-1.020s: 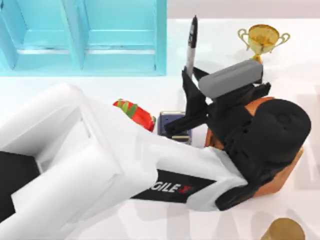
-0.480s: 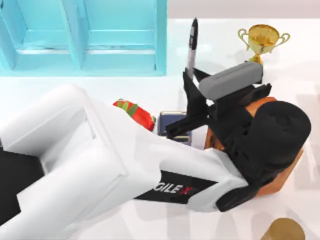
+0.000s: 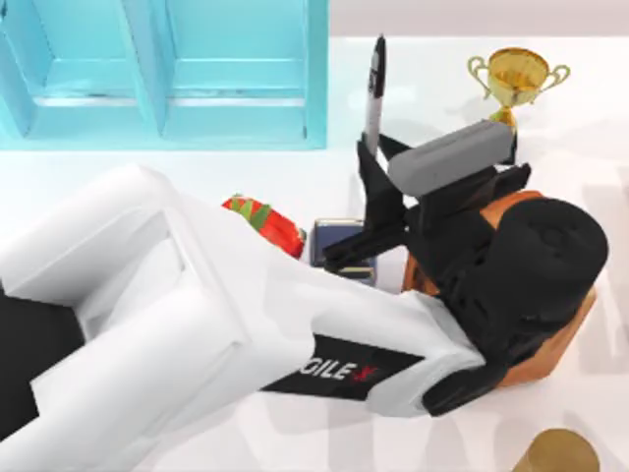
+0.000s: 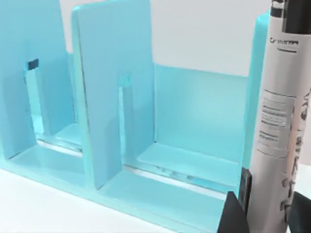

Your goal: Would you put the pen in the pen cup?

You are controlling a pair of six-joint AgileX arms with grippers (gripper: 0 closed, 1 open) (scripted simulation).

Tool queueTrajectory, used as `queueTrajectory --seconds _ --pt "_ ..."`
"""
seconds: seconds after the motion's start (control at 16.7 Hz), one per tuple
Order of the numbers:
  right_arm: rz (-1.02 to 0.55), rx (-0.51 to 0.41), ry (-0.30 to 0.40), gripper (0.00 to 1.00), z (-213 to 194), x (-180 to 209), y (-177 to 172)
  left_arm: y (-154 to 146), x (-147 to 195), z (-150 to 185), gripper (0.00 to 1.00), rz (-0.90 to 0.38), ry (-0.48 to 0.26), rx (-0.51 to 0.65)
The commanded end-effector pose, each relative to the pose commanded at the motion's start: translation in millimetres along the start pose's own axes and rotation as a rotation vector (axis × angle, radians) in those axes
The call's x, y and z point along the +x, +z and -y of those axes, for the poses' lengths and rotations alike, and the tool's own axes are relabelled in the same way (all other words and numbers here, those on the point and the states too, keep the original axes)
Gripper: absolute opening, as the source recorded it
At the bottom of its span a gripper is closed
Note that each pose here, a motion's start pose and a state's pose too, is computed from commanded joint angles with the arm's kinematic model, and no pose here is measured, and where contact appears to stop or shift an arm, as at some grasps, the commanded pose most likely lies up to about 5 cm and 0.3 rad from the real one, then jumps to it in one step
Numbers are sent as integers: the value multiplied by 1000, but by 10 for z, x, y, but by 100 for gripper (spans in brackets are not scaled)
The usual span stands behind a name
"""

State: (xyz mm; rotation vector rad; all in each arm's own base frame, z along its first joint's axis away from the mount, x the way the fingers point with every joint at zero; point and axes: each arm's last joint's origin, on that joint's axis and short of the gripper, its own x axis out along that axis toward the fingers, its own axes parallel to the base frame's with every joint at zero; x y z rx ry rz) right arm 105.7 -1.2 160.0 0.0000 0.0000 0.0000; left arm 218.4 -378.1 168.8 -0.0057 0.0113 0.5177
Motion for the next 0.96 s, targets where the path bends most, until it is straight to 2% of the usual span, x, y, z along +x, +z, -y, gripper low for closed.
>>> queueTrajectory --seconds 0.6,0.96 --pt "0 0 0 100 0 0 0 0 0 0 98 0 0 0" --pt "0 0 0 100 0 0 0 0 0 0 100 0 0 0"
